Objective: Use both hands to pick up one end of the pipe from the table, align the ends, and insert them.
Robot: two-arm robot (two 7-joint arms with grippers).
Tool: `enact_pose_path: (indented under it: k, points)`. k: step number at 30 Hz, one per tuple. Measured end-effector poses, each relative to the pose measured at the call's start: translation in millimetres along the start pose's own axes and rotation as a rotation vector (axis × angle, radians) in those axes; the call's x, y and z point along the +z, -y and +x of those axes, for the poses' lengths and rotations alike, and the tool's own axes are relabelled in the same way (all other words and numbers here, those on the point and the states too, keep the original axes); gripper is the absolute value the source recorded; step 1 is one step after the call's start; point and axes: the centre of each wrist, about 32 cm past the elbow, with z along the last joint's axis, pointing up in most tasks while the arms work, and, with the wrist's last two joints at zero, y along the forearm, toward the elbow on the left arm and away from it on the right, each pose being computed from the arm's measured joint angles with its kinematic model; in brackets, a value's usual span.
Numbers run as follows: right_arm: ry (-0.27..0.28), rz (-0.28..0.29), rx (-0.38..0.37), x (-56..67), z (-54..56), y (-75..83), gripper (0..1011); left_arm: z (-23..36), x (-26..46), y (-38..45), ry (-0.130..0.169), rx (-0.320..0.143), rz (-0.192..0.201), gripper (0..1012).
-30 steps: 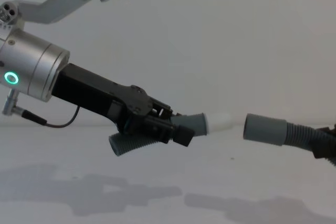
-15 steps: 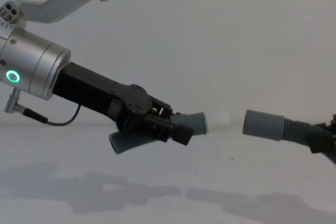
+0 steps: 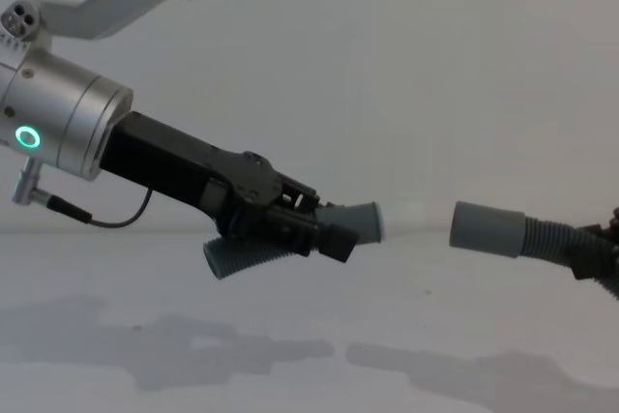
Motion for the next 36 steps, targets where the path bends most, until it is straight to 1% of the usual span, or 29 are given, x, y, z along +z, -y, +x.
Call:
enact_pose_path:
  k: [9,22,36]
  points:
    - [0.008,-0.007,0.005,0.9,1.4,-1.1,114,1.7,-0.3,0.1,-0.002,-0.005,-0.009,371]
    - [0.011,-0.011,0.009,2.1,2.0,-4.4,114,2.6,-1.6,0.8,-0.008,-0.013,-0.019,371]
    - [0.012,-0.011,0.009,4.1,3.9,-5.7,114,1.7,-4.6,0.4,-0.022,-0.021,-0.017,371]
